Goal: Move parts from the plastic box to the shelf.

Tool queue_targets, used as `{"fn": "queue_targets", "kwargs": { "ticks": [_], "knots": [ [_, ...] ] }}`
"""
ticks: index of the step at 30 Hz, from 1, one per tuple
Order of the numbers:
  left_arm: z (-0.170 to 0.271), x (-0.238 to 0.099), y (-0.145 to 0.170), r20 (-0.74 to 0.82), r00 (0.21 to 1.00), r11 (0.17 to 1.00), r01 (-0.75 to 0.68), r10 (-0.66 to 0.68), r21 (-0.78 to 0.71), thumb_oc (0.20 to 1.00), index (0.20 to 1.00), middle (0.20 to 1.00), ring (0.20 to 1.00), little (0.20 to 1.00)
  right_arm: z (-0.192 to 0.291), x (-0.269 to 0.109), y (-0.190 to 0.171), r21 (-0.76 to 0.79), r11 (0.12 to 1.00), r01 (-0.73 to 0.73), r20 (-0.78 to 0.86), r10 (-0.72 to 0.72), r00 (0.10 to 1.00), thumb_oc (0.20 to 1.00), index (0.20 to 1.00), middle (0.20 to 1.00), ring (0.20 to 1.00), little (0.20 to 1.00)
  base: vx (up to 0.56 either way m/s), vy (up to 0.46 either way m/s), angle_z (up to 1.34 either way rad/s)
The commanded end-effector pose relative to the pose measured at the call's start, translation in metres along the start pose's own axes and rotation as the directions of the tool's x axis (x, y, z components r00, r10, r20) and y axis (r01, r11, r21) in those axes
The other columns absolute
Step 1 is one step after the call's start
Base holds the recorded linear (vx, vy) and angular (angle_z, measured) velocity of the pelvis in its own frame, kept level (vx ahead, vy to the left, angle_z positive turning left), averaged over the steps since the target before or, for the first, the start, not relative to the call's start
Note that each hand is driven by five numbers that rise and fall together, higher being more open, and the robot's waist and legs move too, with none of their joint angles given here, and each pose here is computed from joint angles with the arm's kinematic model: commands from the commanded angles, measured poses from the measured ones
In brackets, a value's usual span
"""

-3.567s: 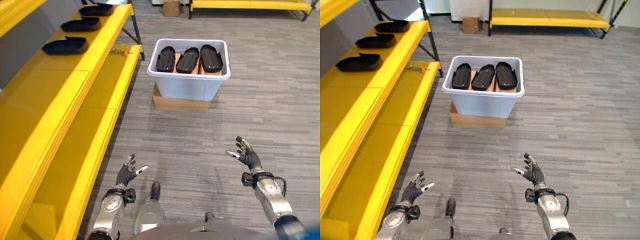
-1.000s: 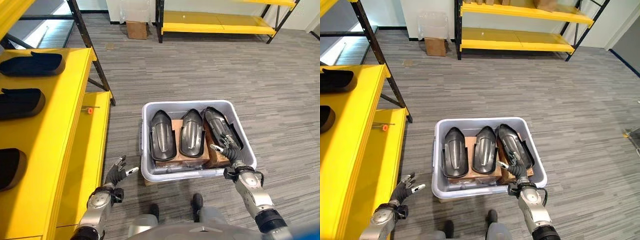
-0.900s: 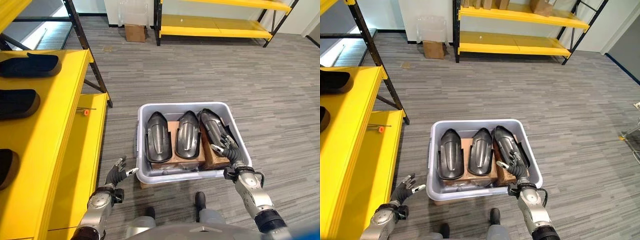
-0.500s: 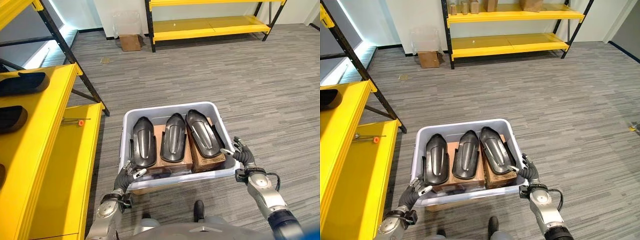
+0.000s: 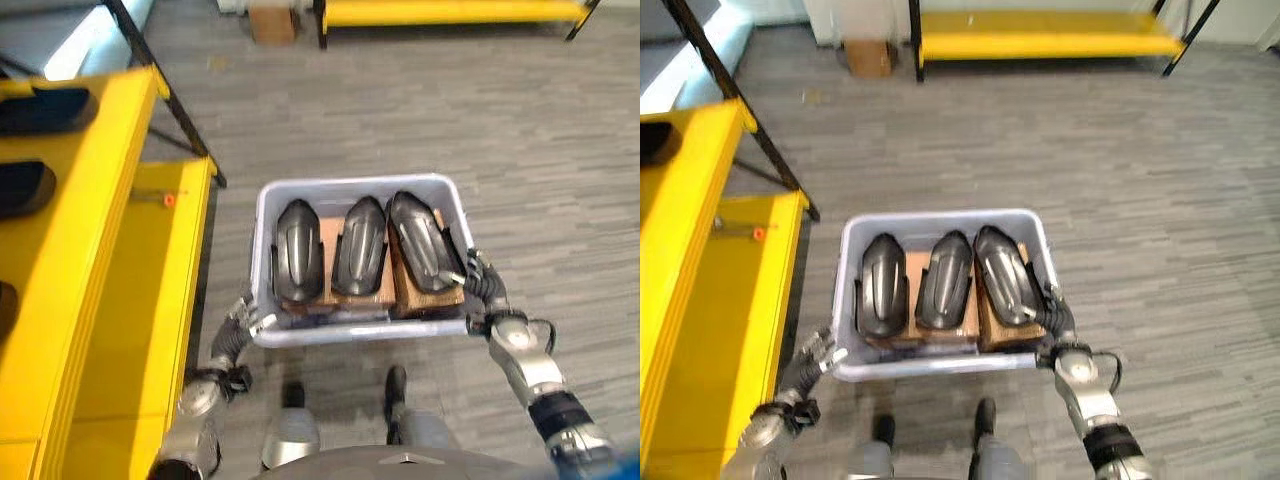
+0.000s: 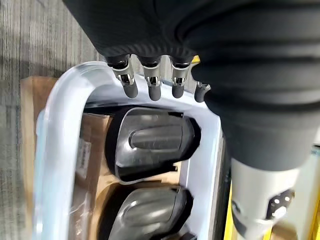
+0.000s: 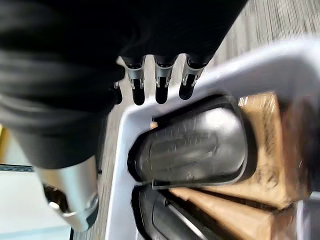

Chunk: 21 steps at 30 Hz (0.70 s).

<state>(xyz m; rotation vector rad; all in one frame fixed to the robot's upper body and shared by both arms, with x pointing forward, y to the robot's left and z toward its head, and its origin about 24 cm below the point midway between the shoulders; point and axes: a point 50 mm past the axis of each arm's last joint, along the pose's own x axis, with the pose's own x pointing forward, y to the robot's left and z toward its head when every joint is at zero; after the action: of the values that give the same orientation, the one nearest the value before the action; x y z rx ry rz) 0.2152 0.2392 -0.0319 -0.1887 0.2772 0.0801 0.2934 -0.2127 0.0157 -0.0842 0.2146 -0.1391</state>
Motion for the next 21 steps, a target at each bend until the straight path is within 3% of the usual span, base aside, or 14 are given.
{"fn": "queue_targets", "kwargs": {
  "ticks": [1, 4, 5, 7, 9, 11, 15, 17, 19, 20, 21],
  "knots": [
    [0.046, 0.01, -0.019, 0.238, 0.957, 0.929, 0.232, -0.165, -0.289, 1.0, 1.0, 1.0, 1.0, 1.0, 0.058, 0.019, 0.0, -0.003, 1.0, 0.003, 0.218, -0.002, 0.976, 1.0, 1.0, 1.0, 1.0, 1.0, -0.23, -0.109, 0.13],
    [0.071, 0.014, -0.033, 0.373, 0.9, 0.843, 0.373, -0.226, -0.388, 1.0, 1.0, 1.0, 1.0, 1.0, 0.08, 0.03, -0.001, -0.021, 0.999, 0.043, 0.264, -0.036, 0.964, 1.0, 1.0, 1.0, 1.0, 1.0, -0.17, -0.088, 0.21],
    [0.099, 0.016, -0.041, 0.502, 0.832, 0.789, 0.467, -0.238, -0.399, 1.0, 1.0, 1.0, 1.0, 1.0, 0.099, 0.041, 0.001, -0.037, 0.997, 0.074, 0.287, -0.06, 0.956, 1.0, 1.0, 1.0, 1.0, 1.0, -0.21, -0.101, 0.12],
    [0.112, 0.016, -0.045, 0.556, 0.795, 0.755, 0.514, -0.241, -0.407, 1.0, 1.0, 1.0, 1.0, 1.0, 0.103, 0.045, 0.001, -0.037, 0.996, 0.082, 0.284, -0.068, 0.956, 1.0, 1.0, 1.0, 1.0, 1.0, -0.17, -0.094, 0.03],
    [0.137, 0.015, -0.052, 0.67, 0.704, 0.691, 0.606, -0.237, -0.393, 1.0, 1.0, 1.0, 1.0, 1.0, 0.108, 0.051, 0.0, -0.031, 0.995, 0.094, 0.272, -0.082, 0.959, 1.0, 1.0, 1.0, 1.0, 1.0, -0.14, -0.091, 0.05],
    [0.146, 0.014, -0.057, 0.712, 0.667, 0.597, 0.67, -0.221, -0.442, 1.0, 1.0, 1.0, 1.0, 1.0, 0.109, 0.054, -0.001, -0.007, 0.996, 0.092, 0.258, -0.087, 0.962, 1.0, 1.0, 1.0, 1.0, 1.0, -0.05, -0.067, 0.05],
    [0.166, 0.011, -0.065, 0.761, 0.611, 0.579, 0.708, -0.217, -0.404, 1.0, 1.0, 1.0, 1.0, 1.0, 0.105, 0.06, 0.007, 0.039, 0.997, 0.072, 0.203, -0.078, 0.976, 1.0, 1.0, 1.0, 1.0, 1.0, -0.04, -0.077, 0.09],
    [0.165, 0.013, -0.07, 0.738, 0.638, 0.583, 0.693, -0.222, -0.424, 1.0, 1.0, 1.0, 1.0, 1.0, 0.102, 0.062, 0.017, 0.131, 0.991, -0.024, 0.159, 0.003, 0.987, 1.0, 1.0, 1.0, 1.0, 1.0, -0.01, -0.02, 0.12],
    [0.165, 0.015, -0.075, 0.741, 0.632, 0.496, 0.73, -0.228, -0.47, 1.0, 1.0, 1.0, 1.0, 1.0, 0.106, 0.062, 0.028, 0.163, 0.977, -0.139, 0.176, 0.11, 0.978, 1.0, 1.0, 1.0, 1.0, 1.0, 0.0, 0.0, 0.0],
    [0.162, 0.015, -0.076, 0.744, 0.629, 0.45, 0.745, -0.228, -0.492, 1.0, 1.0, 1.0, 1.0, 1.0, 0.108, 0.059, 0.047, 0.18, 0.946, -0.269, 0.197, 0.233, 0.952, 1.0, 1.0, 1.0, 1.0, 1.0, 0.0, 0.0, 0.0],
    [0.161, 0.015, -0.077, 0.741, 0.628, 0.454, 0.745, -0.236, -0.488, 1.0, 1.0, 1.0, 1.0, 1.0, 0.109, 0.056, 0.055, 0.183, 0.931, -0.315, 0.21, 0.276, 0.938, 1.0, 1.0, 1.0, 1.0, 1.0, 0.0, 0.0, 0.0]
  ]
}}
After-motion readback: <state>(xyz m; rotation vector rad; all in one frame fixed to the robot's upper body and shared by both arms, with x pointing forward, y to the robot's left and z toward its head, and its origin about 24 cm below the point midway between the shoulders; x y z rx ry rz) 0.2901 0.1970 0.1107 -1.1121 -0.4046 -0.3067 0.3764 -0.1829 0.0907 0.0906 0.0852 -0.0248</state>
